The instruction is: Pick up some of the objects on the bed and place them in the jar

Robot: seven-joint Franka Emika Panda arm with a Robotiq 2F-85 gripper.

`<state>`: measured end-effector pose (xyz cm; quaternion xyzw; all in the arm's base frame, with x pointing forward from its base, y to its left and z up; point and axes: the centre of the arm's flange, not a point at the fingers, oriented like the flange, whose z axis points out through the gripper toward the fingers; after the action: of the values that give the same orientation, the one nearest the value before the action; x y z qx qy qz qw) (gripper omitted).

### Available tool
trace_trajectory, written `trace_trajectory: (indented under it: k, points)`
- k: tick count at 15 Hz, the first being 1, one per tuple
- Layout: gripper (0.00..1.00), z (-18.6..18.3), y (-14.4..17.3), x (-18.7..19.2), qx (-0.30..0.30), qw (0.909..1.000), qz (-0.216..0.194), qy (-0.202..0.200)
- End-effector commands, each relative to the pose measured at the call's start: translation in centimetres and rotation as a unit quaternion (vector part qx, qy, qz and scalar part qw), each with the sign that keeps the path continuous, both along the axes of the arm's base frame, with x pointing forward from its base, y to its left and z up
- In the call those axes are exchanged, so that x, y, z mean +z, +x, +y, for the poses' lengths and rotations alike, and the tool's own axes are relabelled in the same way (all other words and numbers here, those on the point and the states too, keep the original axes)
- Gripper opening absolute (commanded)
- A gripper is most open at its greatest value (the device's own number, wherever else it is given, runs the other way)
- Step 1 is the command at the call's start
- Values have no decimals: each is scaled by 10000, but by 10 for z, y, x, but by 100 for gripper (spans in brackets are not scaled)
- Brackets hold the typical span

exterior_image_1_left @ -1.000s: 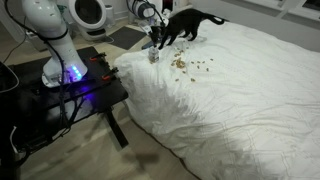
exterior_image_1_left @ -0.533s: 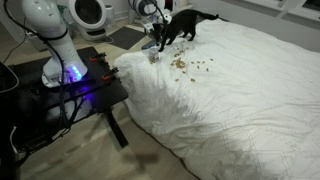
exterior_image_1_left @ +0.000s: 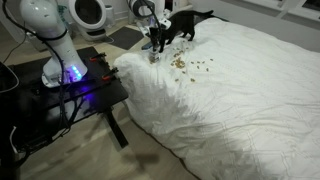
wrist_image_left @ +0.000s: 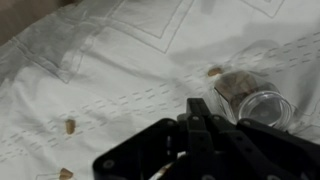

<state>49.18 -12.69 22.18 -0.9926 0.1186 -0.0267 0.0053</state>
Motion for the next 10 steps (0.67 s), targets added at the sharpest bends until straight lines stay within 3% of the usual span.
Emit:
trace_trajectory:
  k: [1, 5, 6, 7, 10]
  points:
    - [1, -17, -41, 2, 89, 9997, 137, 160]
    - [1, -25, -64, -14, 354, 9987, 270, 265]
    - [11, -26, -68, -18, 483, 9980, 320, 246]
    - [27, -26, -71, -23, 569, 9974, 370, 248]
    - [47, -22, -78, -33, 904, 9949, 411, 166]
